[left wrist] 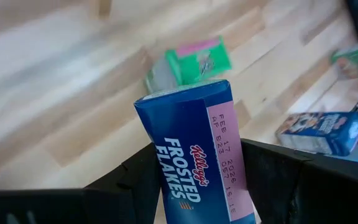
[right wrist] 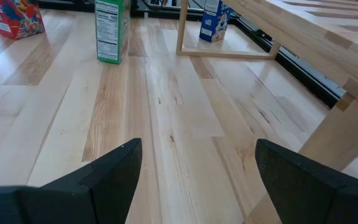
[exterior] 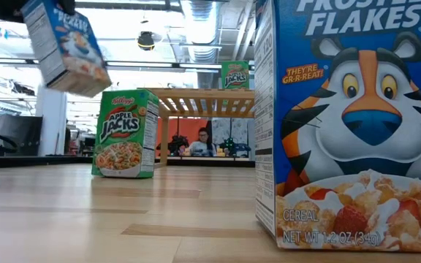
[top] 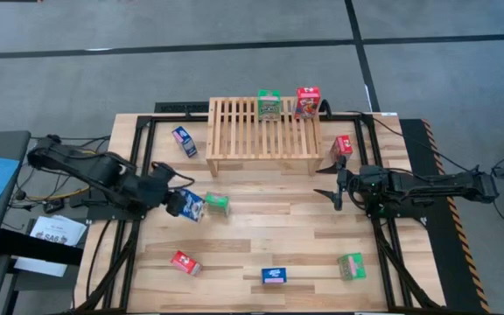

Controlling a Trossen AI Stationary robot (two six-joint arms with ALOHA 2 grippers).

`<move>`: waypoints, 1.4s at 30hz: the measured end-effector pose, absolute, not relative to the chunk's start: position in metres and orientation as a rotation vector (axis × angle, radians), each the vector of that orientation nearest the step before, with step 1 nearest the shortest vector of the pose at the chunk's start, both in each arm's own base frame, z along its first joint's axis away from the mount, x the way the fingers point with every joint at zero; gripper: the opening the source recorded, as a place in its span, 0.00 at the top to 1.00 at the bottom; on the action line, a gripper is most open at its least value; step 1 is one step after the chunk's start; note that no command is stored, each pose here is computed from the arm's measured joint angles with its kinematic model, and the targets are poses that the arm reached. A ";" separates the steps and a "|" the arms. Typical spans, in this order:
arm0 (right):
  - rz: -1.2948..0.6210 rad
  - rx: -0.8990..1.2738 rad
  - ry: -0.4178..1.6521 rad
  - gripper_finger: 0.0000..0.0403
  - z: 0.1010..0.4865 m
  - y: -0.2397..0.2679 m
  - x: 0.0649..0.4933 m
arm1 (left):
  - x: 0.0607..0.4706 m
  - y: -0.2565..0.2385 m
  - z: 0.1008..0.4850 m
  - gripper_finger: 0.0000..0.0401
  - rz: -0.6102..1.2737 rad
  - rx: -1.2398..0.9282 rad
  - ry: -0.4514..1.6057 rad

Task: Stack cereal on shelf
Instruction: Put the middle blue cereal box on the shelf

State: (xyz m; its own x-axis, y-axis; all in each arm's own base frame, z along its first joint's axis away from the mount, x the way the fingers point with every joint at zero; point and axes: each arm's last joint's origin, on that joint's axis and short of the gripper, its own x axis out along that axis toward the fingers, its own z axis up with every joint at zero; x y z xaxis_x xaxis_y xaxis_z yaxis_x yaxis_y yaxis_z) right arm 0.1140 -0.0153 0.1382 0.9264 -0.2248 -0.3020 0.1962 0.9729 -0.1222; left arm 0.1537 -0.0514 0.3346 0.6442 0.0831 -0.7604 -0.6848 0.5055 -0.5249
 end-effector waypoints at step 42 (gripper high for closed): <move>-0.216 -0.090 0.320 0.16 0.138 -0.015 0.114 | 0.190 0.069 0.400 0.55 0.877 0.357 0.393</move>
